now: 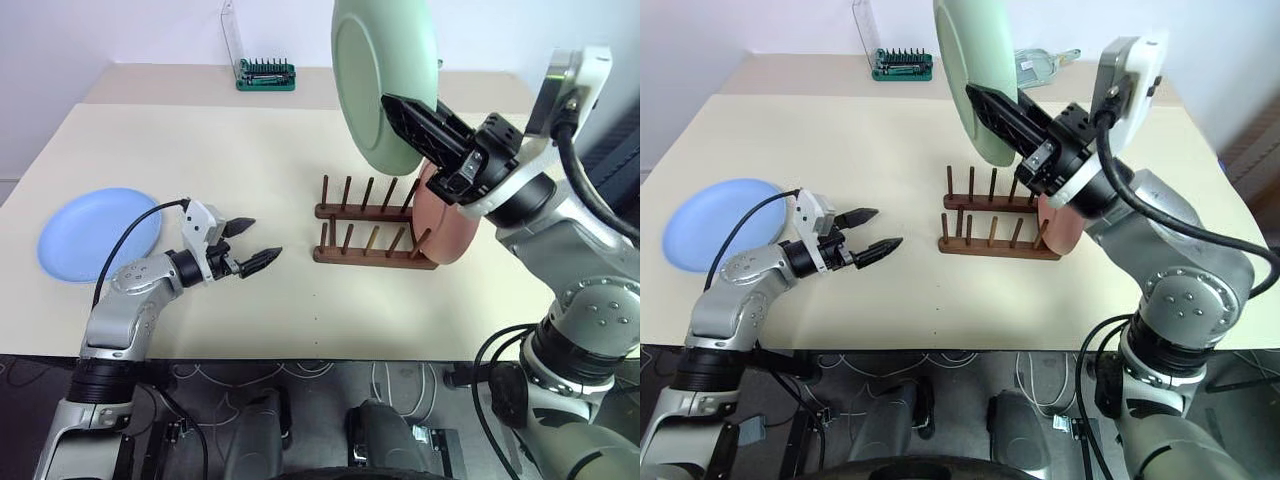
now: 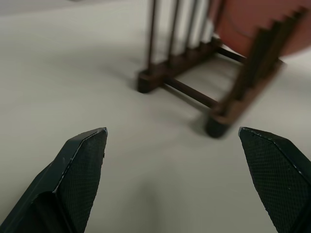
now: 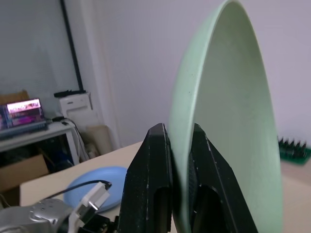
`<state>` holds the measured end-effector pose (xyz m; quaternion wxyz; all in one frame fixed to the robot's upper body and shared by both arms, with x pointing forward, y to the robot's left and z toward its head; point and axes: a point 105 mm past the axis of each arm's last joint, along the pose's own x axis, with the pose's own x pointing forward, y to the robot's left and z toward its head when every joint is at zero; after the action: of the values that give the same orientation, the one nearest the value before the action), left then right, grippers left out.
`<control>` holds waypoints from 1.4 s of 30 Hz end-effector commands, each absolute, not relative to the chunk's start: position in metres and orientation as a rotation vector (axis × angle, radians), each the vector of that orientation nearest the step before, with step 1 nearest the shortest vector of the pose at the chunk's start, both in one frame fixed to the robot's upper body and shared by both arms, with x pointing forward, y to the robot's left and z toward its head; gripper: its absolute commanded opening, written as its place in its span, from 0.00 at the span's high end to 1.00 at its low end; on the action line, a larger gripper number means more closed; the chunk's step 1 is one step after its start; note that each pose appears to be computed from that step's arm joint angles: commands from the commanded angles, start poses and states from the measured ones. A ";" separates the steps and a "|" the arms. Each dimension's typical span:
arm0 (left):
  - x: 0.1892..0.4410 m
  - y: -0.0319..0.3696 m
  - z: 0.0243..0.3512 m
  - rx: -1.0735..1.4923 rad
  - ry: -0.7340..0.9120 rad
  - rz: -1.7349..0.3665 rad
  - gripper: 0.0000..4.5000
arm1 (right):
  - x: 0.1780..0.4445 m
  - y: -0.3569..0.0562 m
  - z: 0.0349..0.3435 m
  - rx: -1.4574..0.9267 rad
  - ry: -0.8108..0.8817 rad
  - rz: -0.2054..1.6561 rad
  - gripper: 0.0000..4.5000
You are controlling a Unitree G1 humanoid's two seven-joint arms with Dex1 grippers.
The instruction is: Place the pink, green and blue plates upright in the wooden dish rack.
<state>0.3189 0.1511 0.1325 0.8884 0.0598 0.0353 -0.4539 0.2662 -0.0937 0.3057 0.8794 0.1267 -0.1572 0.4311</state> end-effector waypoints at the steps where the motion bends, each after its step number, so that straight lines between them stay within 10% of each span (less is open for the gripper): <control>1: 0.307 0.141 0.140 0.141 0.042 -1.024 0.01 | 0.263 -0.105 0.306 0.357 -0.328 0.824 1.00; 42: 0.303 0.119 0.140 0.134 0.050 -1.059 0.00 | 0.281 -0.124 0.253 0.678 -0.081 0.534 0.92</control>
<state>0.3050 0.1252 0.1275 0.8653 0.0575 0.0452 -0.4959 0.2843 -0.1239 0.2444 0.9118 0.3247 -0.0226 0.2502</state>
